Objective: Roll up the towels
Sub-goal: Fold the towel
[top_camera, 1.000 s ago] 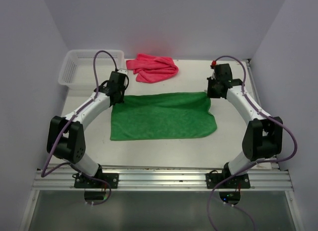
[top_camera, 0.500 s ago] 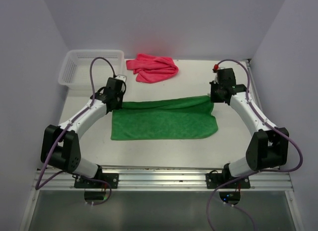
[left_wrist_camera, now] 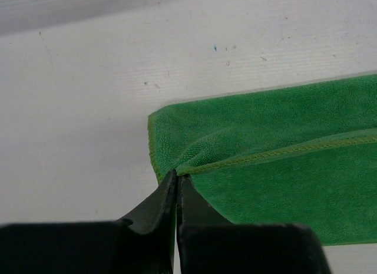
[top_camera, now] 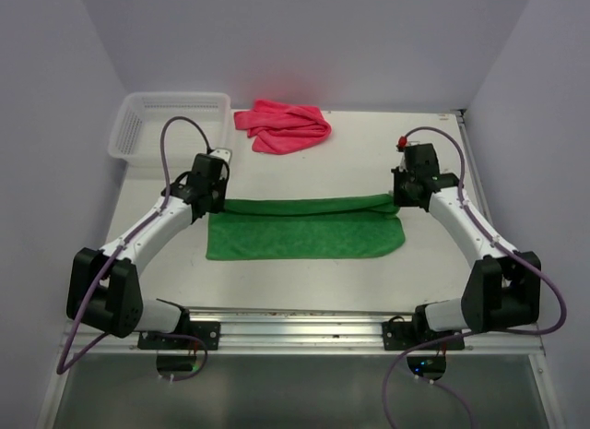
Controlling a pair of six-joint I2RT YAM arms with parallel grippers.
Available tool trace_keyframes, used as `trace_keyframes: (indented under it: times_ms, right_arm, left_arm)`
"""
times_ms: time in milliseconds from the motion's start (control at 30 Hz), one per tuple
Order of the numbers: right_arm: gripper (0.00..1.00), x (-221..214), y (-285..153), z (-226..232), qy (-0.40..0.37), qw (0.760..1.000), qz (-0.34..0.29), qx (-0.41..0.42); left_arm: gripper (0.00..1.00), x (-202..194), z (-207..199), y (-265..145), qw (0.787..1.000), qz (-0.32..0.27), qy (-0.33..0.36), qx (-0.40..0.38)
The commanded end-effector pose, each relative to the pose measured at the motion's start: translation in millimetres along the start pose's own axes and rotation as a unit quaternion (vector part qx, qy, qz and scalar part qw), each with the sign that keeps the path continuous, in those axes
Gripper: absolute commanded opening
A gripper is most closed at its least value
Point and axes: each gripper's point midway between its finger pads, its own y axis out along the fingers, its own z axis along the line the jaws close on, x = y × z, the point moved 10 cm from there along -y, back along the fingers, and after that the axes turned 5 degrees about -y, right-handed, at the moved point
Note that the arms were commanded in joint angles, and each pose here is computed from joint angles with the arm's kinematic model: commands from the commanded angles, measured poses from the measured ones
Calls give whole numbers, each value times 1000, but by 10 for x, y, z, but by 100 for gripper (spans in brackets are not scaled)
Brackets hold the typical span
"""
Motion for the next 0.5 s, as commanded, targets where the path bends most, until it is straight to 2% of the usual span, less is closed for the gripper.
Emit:
trace_keyframes:
  times_ms: [0, 467]
  right_arm:
    - [0, 115, -164, -32, 3, 999, -50, -3]
    - [0, -54, -247, -97, 4, 998, -42, -35]
  left_arm:
    - [1, 19, -5, -80, 1000, -20, -18, -16]
    - [0, -138, 30, -161, 999, -15, -33, -14]
